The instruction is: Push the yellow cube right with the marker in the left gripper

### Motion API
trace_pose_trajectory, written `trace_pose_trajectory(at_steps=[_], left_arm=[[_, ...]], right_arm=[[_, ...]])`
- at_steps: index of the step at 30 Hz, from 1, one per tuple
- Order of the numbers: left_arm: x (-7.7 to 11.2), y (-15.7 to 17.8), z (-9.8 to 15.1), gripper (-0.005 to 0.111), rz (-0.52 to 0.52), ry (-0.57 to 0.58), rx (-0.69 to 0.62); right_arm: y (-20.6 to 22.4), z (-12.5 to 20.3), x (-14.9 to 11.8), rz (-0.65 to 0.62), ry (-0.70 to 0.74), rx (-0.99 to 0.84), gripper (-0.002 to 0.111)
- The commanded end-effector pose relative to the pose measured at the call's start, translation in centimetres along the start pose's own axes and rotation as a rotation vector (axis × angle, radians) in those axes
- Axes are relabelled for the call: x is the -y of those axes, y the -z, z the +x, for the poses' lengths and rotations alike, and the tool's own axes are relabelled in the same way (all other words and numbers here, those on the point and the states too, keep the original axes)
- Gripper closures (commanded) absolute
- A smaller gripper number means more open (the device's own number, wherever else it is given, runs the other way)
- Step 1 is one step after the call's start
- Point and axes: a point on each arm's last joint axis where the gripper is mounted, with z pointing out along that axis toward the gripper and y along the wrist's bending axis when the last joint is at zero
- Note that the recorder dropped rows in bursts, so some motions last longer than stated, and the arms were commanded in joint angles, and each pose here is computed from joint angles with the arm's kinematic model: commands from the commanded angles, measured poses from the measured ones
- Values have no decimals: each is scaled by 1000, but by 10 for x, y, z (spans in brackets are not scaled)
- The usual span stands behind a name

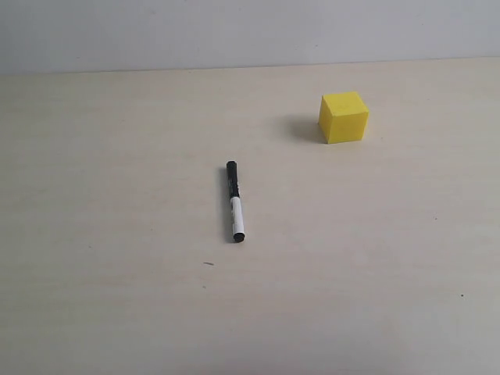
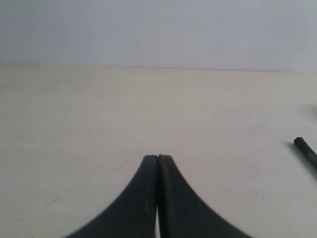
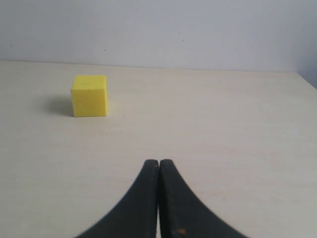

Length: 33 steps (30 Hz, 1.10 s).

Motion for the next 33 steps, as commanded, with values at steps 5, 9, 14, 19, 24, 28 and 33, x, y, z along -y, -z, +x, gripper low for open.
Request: trace_pose_trajectory(at_steps=[5, 9, 14, 19, 24, 28, 33], left_arm=[[-2, -5, 22, 107, -3, -4, 64], [-2, -3, 21, 107, -2, -7, 100], [1, -3, 21, 107, 44, -21, 102], [3, -3, 21, 107, 88, -30, 98], [5, -3, 27, 107, 121, -41, 40], [5, -3, 28, 107, 122, -39, 21], [6, -3, 31, 107, 130, -23, -8]], right_arm=[[0, 1, 0, 6, -4, 9, 108], [0, 1, 0, 6, -4, 9, 108], [0, 1, 0, 6, -4, 9, 108], [0, 1, 0, 6, -4, 9, 108], [0, 1, 0, 6, -4, 9, 108], [0, 1, 0, 6, -4, 9, 108], [0, 1, 0, 6, -4, 9, 108]])
